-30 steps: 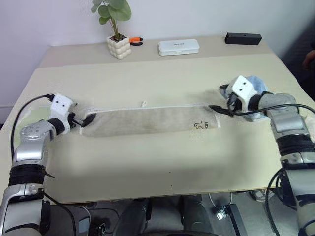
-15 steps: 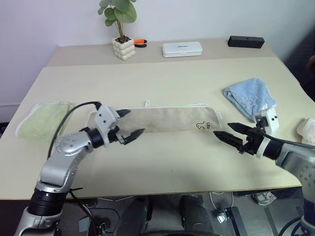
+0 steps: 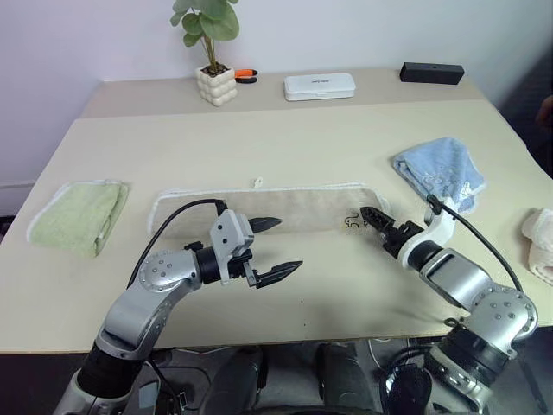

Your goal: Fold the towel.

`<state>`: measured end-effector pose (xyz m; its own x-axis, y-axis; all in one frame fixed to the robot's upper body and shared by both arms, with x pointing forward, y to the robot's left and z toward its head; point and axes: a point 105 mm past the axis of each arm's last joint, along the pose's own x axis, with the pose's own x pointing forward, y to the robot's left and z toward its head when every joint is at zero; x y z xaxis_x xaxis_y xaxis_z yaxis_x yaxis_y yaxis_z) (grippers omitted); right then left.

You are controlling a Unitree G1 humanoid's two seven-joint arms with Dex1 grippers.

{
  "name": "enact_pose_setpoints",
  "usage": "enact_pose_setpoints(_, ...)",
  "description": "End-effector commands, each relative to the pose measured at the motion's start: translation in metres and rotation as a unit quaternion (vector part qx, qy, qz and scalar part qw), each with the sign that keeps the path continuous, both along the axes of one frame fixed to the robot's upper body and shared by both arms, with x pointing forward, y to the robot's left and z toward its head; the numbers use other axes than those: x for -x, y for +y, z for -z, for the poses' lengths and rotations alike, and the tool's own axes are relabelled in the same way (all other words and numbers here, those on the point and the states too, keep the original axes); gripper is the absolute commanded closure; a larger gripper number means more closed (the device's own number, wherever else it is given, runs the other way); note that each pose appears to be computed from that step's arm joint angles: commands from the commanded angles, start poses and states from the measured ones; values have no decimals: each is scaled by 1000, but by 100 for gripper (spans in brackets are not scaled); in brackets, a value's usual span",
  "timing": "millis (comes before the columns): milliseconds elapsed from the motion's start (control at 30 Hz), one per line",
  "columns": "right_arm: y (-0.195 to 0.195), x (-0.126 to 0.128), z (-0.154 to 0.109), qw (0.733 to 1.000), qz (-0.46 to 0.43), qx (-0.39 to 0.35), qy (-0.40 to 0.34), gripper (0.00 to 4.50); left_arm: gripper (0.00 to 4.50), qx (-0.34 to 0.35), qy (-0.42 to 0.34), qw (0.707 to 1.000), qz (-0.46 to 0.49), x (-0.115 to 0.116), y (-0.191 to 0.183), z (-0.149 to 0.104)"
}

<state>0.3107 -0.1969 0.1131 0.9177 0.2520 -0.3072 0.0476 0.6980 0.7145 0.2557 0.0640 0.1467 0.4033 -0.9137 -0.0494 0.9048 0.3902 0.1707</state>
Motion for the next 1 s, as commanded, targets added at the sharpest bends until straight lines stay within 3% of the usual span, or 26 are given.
enact_pose_setpoints(33, -10, -9, 1, 999, 37, -22, 15, 9, 0, 12, -21, 1000, -11, 0, 5, -15)
enact_pose_setpoints(100, -12, -13, 3, 998, 44, -24, 25, 9, 0, 9, -22, 1000, -12, 1, 5, -16)
enact_pose_setpoints(133, -11, -14, 2, 999, 43, -23, 24, 64, 0, 9, -23, 1000, -12, 1, 4, -16)
enact_pose_setpoints(167, -10, -16, 1, 999, 43, -24, 24, 89, 0, 10, -22, 1000, -12, 1, 4, -17)
enact_pose_setpoints(367, -10, -20, -8, 999, 44, -27, 5, 409, 0, 13, -21, 1000, -12, 0, 1, -19)
enact_pose_setpoints(400, -11, -20, -9, 999, 46, -27, 2, 443, 0, 14, -20, 1000, -13, 0, 1, -19)
enact_pose_setpoints(533, -33, -14, -22, 998, 63, 4, -21, 443, 0, 13, -19, 1000, -18, -3, 3, -17)
enact_pose_setpoints(733, -64, 7, -64, 988, 15, 132, -83, 443, 0, 10, -16, 1000, -21, -5, 8, -14)
enact_pose_setpoints(867, -31, 11, -97, 948, -107, 262, -145, 443, 0, 12, -16, 1000, -15, -7, 5, -12)
enact_pose_setpoints(1000, 16, 16, -101, 897, -223, 332, -188, 443, 0, 14, -18, 1000, -8, -8, 2, -13)
